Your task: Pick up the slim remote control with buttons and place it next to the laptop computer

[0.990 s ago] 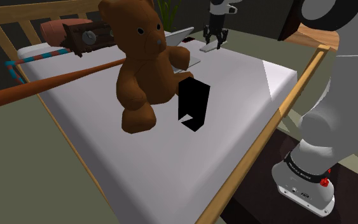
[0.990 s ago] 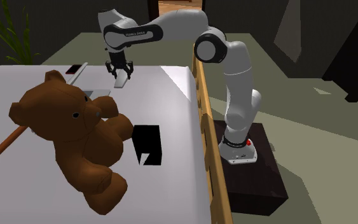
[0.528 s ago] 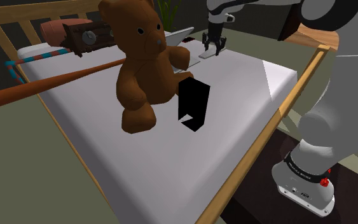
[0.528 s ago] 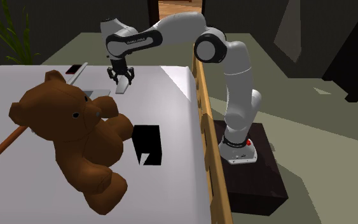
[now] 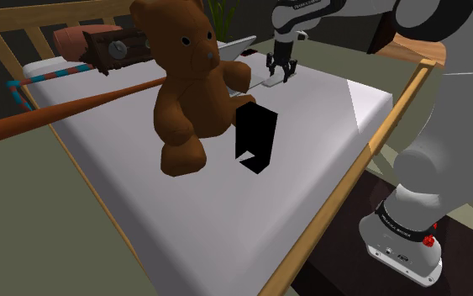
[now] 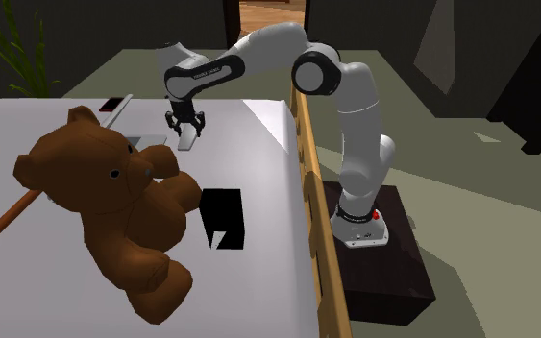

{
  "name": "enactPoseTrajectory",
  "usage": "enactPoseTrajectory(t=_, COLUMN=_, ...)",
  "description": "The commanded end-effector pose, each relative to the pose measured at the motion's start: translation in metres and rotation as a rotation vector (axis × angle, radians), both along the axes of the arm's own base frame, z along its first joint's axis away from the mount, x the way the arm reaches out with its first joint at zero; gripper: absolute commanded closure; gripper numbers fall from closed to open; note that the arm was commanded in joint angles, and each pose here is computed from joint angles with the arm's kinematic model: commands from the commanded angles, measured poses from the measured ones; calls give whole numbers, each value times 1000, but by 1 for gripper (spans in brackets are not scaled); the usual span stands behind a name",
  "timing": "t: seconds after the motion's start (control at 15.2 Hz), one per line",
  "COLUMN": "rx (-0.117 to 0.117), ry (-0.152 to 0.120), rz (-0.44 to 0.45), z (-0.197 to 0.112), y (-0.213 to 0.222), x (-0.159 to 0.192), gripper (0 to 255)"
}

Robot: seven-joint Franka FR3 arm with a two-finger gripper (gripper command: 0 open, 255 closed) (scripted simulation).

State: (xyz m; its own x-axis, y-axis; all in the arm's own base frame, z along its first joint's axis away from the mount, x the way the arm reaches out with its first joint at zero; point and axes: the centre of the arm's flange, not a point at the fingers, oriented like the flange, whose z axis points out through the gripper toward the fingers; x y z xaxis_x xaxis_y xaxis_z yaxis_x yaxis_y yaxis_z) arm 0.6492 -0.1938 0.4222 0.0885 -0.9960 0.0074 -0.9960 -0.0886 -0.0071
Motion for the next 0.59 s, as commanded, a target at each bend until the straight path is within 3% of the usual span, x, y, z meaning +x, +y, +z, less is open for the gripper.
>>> enactPoseTrajectory(t=0.0, rx=0, ry=-1, rz=0, z=-11, y=-1, x=0, gripper=255)
enactPoseTrajectory(t=0.53, rx=0, ry=-1, rz=0, z=-53, y=-1, x=0, gripper=255)
